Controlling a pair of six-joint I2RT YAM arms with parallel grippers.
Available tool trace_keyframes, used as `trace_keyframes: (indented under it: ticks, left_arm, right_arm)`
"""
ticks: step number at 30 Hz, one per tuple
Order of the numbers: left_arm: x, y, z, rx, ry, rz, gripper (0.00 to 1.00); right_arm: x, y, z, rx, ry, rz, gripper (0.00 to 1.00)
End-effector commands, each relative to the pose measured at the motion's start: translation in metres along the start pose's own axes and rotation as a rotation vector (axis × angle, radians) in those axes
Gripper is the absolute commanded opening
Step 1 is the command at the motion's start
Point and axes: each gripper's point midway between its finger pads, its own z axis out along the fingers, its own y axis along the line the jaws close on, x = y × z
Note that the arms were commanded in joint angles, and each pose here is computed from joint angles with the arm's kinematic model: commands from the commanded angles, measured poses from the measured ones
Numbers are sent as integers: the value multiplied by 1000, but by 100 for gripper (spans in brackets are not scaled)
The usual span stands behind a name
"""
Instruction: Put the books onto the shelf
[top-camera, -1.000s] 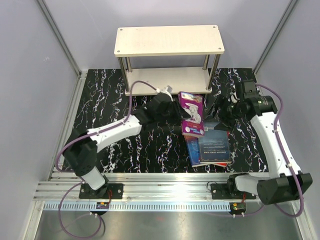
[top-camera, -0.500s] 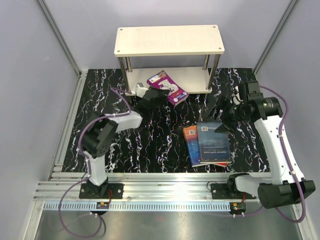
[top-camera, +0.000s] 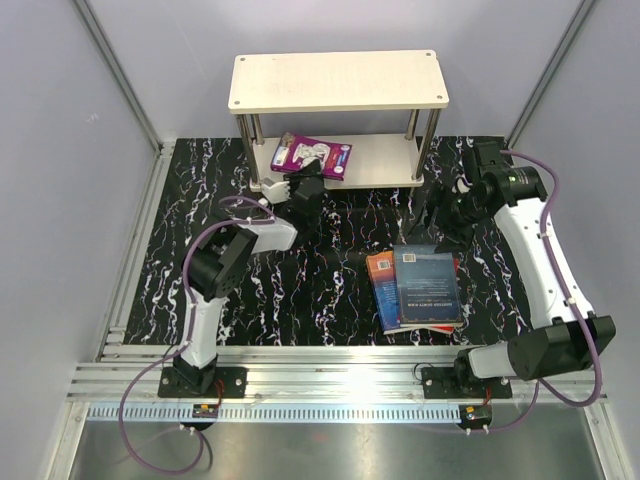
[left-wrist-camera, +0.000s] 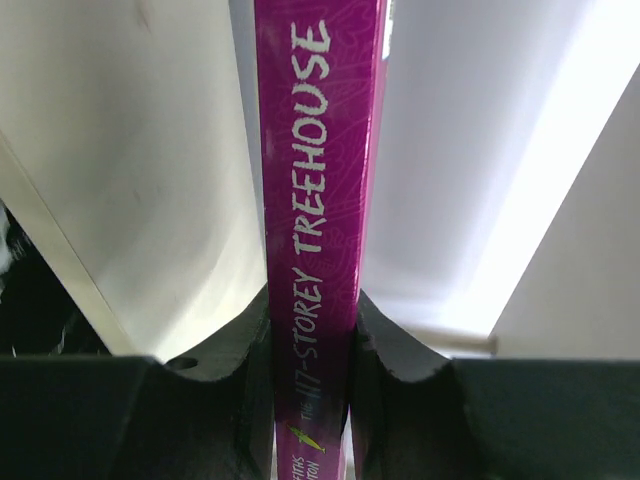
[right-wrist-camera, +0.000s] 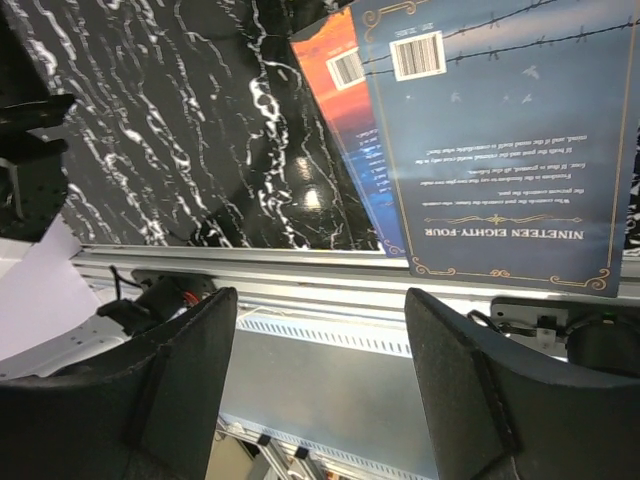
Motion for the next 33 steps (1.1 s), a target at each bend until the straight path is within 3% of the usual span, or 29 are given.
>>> trace_keyframes:
  ticks: [1,8,11,12,14,15,19,24,25,27,31,33]
  left_arm:
    - [-45,-29,10,107,-141,-177,0]
    - [-70,-1,18,55,-154,-148,3]
    - [-72,4,27,60,-114,-156,31]
    - [-71,3,28,64,-98,-162,59]
    - [-69,9,31,19,-88,-153,78]
    - [-70,8,30,2,-93,-156,97]
    - [-64,15,28,-131,-74,-102,99]
    - [-37,-16,21,-223,50,-48,99]
    - [-41,7,12,-330,46,14,99]
    - [-48,19,3,-393,59,45,99]
    - [-39,55,-9,-543,282,70,99]
    - [-39,68,-18,-607,329,109,99]
  right_arm:
    - [2,-5,-3,48,16,-30,75]
    - [-3,-3,6,46,32,-20,75]
    - [-2,-6,8,54,36,-18,75]
    - [-2,-7,9,58,37,-17,75]
    - [0,-10,11,67,42,-14,75]
    - [1,-10,10,68,41,-15,75]
    - [0,-12,8,79,30,-16,75]
    - [4,-15,11,77,36,-13,75]
    - [4,-15,12,75,37,-12,75]
    - [6,-15,12,71,38,-12,75]
    - [5,-12,11,56,31,-19,76]
    - [5,-11,10,49,28,-21,76]
